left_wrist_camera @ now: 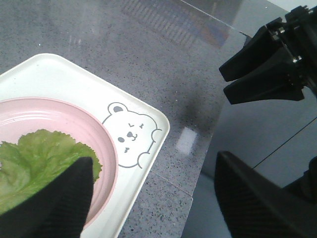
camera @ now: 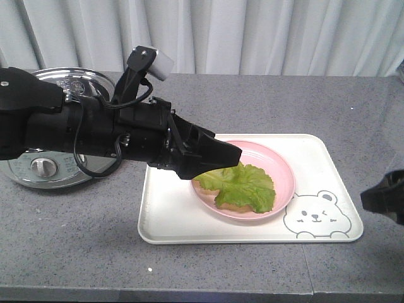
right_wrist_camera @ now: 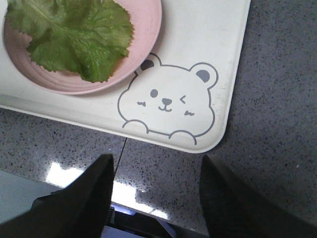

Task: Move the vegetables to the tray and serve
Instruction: 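Open the right gripper and pull it back from the plate, then lower both grippers to opposite side edges of the tray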

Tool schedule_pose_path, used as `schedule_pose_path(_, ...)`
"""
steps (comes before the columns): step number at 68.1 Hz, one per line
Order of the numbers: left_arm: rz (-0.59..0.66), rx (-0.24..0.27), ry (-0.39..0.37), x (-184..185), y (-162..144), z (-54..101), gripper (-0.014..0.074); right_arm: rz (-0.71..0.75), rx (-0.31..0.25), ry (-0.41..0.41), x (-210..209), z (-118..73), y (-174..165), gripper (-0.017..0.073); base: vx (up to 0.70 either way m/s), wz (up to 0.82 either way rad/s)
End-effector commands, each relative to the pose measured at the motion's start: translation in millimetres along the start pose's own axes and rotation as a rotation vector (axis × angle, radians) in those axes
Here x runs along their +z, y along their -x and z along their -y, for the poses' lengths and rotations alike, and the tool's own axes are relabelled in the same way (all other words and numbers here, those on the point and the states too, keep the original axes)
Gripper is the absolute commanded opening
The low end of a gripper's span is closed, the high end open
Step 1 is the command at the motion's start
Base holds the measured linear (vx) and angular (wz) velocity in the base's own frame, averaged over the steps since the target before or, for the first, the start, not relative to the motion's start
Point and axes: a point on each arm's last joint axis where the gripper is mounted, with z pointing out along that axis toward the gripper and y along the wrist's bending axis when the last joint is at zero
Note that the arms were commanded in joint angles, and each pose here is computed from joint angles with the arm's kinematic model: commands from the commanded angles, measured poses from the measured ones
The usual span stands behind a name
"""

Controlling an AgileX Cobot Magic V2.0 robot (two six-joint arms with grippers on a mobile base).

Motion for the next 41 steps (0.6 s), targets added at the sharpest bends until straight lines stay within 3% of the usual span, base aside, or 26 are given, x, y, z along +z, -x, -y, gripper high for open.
schedule_pose_path(1,0.054,0.011,-0.017,-13,13,13.5,0.0504,0.092,-0.02,-0.031,-9,0.5,2,0.0391,0.0,0.0)
schedule_pose_path(7,0.044,-0.054,0.023,-21,13,9.3,0.0495,0.084,-0.036,-0.062,-8,3.1,0,0.0391,0.0,0.0)
schedule_pose_path(11,0.033,-0.069,0.056,-28,13,6.7,0.0485,0.074,-0.038,-0.078,-7,5.0,-2,0.0391,0.0,0.0)
schedule_pose_path(20,-0.015,-0.07,0.163,-52,11,4.9,0.0454,0.089,-0.02,-0.082,-7,5.4,-1,0.0391,0.0,0.0)
schedule_pose_path(30,-0.053,-0.063,0.294,-78,5,13.1,0.0414,0.122,-0.005,-0.09,-6,6.6,3,0.0391,0.0,0.0)
schedule_pose_path(41,-0.049,-0.066,0.403,-97,-21,21.0,0.0391,0.07,0.032,-0.084,12,11.7,9,0.0391,0.0,0.0)
